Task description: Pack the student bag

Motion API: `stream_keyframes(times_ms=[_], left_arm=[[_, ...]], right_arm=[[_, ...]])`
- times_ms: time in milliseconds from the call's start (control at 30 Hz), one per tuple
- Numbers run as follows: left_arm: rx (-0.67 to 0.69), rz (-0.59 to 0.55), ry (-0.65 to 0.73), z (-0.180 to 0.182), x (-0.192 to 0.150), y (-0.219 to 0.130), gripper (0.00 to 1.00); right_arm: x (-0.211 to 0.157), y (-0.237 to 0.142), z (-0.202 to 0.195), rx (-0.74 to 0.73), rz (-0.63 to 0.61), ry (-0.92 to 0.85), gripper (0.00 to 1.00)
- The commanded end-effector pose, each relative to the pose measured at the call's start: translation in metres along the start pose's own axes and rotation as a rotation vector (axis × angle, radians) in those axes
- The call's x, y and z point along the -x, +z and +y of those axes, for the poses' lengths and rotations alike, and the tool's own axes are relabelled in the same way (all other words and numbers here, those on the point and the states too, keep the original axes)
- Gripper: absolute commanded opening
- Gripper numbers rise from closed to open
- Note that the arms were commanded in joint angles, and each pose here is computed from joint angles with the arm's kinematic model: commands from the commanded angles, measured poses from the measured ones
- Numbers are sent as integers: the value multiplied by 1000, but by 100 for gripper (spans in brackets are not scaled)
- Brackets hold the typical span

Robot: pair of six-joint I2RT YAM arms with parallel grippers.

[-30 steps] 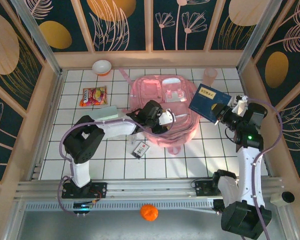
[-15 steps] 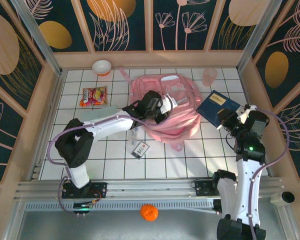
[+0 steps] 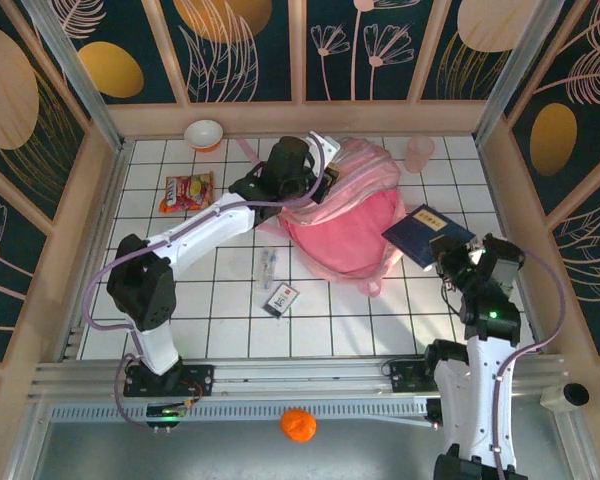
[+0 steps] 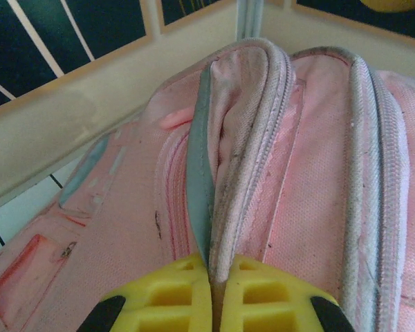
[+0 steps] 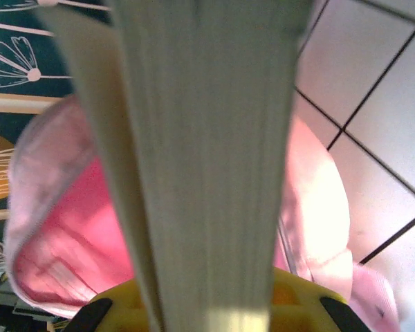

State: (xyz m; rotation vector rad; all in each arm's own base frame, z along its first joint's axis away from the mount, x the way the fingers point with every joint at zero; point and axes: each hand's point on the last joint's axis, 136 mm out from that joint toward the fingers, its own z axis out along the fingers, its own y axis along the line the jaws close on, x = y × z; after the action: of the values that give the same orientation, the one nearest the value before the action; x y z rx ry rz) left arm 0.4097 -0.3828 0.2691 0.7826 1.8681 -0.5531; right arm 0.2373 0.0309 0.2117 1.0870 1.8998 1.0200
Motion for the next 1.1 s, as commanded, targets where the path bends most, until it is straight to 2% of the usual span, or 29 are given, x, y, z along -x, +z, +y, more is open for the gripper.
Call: stream_keyframes(times_ms=[0,367,767,1067], left_arm=[[-31,-189,-50,0,63,-10,0],[-86,-191,-72,-1,70,-4,0],[-157,-233,-61,-9,88,-17,0],[-185,-246,-60,-14,95,-22,0]], right_arm=[[-5,3,32,180,12,64,0],[-40,47,62,372,-58,135,0],[-57,112,81,452,-147,175,0],[-64,180,84,447,-118,218,0]])
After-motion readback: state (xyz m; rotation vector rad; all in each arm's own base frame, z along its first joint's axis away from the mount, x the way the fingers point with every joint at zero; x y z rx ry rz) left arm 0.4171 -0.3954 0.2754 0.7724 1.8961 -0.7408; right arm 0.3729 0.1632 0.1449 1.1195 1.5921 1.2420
